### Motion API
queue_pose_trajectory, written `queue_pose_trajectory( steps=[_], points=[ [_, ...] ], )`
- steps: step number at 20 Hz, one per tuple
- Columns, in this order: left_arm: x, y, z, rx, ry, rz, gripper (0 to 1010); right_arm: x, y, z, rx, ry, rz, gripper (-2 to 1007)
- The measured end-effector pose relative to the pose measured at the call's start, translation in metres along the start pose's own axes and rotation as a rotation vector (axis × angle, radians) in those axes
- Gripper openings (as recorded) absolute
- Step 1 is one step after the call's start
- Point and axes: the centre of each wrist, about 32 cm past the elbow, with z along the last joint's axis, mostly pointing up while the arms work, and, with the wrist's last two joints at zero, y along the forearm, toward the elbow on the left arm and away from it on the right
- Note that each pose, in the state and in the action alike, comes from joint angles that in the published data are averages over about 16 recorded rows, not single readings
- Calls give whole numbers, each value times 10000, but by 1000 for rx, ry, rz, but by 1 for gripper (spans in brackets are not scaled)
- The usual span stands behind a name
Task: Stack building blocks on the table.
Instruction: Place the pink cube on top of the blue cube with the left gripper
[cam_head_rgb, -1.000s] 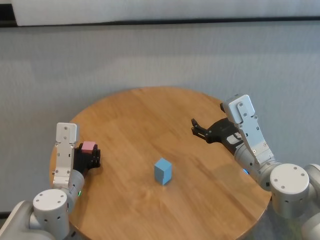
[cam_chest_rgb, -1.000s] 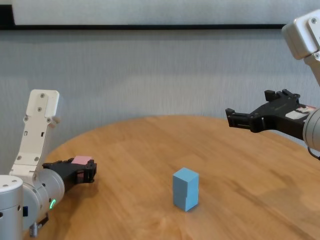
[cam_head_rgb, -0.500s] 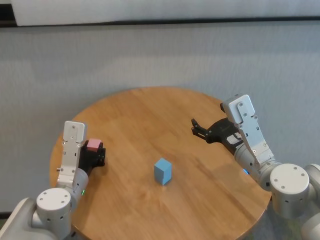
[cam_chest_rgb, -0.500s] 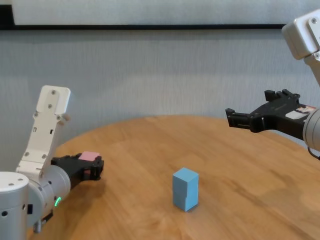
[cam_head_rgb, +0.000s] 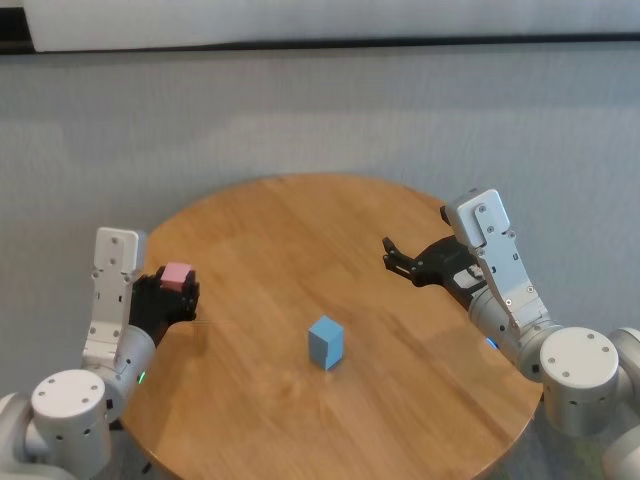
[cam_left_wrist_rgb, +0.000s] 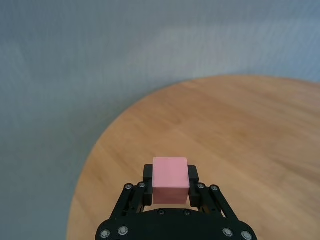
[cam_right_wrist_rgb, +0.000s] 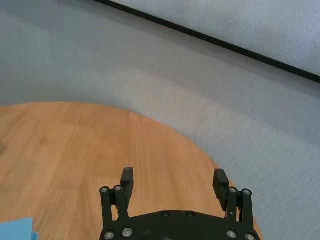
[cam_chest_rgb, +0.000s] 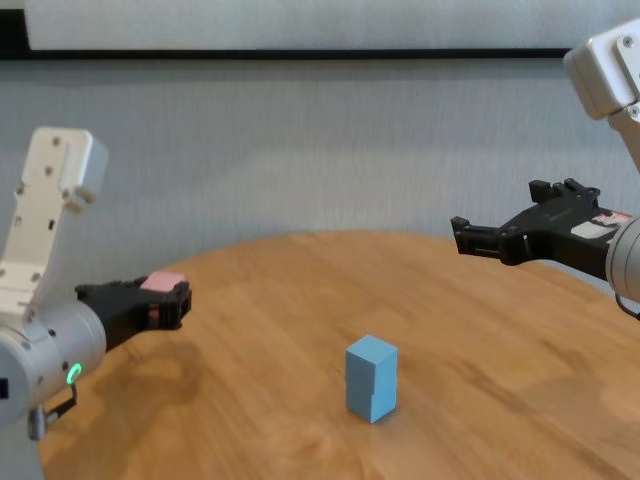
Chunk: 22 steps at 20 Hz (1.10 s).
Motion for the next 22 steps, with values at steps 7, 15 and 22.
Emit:
queue_pose_trajectory(
  steps=[7,15,22],
  points=[
    [-84,210,149,-30,46,-73,406,0,0,0,0,0,0,1005],
    [-259,387,232,-43,89,-146,406,0,0,0,0,0,0,1005],
    [-296,450,242,-39,87,-215,406,0,0,0,0,0,0,1005]
  ],
)
